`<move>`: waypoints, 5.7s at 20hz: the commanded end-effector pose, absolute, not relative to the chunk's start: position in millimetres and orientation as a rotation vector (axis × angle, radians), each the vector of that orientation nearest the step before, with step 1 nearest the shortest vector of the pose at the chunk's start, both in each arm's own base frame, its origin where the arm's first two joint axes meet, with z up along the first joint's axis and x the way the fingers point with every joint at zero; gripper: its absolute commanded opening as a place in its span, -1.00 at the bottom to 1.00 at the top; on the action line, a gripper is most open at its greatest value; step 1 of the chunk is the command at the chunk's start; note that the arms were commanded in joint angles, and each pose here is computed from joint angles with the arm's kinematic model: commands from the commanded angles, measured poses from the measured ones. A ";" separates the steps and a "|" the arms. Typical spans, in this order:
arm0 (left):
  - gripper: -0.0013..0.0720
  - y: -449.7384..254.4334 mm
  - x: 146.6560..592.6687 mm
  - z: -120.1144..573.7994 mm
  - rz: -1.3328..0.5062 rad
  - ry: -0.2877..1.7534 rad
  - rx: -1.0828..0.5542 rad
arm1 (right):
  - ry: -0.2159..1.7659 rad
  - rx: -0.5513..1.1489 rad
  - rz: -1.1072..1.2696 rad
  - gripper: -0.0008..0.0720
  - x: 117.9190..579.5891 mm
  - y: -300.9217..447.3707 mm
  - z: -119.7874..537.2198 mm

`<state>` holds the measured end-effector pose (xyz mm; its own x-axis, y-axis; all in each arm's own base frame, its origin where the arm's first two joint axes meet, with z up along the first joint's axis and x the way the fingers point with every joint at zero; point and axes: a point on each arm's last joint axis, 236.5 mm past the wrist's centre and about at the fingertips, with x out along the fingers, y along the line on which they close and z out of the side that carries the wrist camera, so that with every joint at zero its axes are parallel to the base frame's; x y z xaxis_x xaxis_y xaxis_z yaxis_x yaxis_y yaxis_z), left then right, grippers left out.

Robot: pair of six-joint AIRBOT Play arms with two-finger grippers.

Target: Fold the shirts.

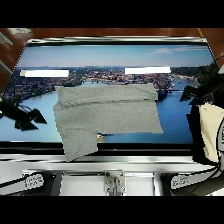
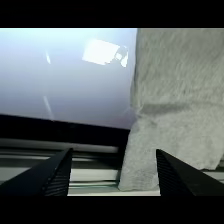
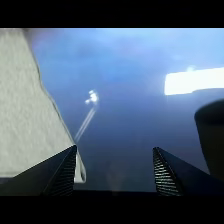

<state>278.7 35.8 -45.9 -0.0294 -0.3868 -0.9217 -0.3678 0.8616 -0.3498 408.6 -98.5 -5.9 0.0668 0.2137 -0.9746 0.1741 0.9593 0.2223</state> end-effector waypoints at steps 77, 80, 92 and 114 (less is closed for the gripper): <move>0.71 -20.3 526.3 -47.5 -0.234 1.098 -0.932 | 1.088 0.366 0.133 0.87 572.1 23.8 -74.1; 0.71 -30.2 497.6 -34.7 -0.319 1.202 -0.978 | 1.105 0.523 0.064 0.87 563.3 -15.5 -66.2; 0.68 -66.9 491.7 26.1 -0.469 1.140 -0.952 | 1.236 0.883 0.203 0.66 555.6 54.0 -123.0; -0.86 -448.1 425.6 -32.2 -0.755 1.139 -0.871 | 1.024 0.470 0.547 -0.80 401.5 87.4 210.2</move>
